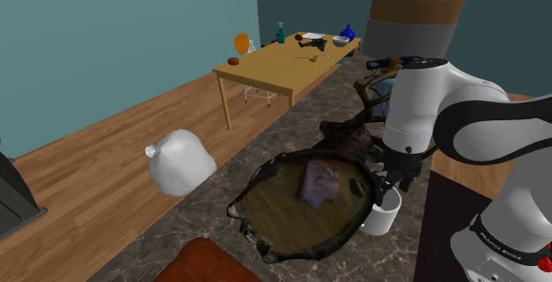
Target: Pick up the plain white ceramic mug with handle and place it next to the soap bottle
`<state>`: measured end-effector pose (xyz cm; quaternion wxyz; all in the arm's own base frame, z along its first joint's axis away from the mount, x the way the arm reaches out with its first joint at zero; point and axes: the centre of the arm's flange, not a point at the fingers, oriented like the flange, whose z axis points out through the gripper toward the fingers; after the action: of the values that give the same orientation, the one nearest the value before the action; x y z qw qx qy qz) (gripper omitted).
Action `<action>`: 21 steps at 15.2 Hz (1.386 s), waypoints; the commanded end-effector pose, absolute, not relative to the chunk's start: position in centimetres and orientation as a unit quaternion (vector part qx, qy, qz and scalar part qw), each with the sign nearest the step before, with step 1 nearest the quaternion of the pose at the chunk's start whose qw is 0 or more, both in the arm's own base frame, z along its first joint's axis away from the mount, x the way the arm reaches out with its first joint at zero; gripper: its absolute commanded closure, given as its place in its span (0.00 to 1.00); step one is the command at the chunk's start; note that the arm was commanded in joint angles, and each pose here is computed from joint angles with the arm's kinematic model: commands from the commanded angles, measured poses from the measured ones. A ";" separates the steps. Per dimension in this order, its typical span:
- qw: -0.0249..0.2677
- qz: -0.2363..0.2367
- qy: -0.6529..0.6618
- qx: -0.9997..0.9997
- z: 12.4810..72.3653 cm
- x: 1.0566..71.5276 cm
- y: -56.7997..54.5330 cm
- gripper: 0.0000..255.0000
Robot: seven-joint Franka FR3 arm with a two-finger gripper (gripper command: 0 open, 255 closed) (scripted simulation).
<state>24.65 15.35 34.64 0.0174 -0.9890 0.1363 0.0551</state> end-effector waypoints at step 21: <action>0.017 0.055 0.136 -0.989 38.3 24.7 15.3 1.00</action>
<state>24.61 15.34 37.66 0.0150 -0.9889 0.1363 0.0578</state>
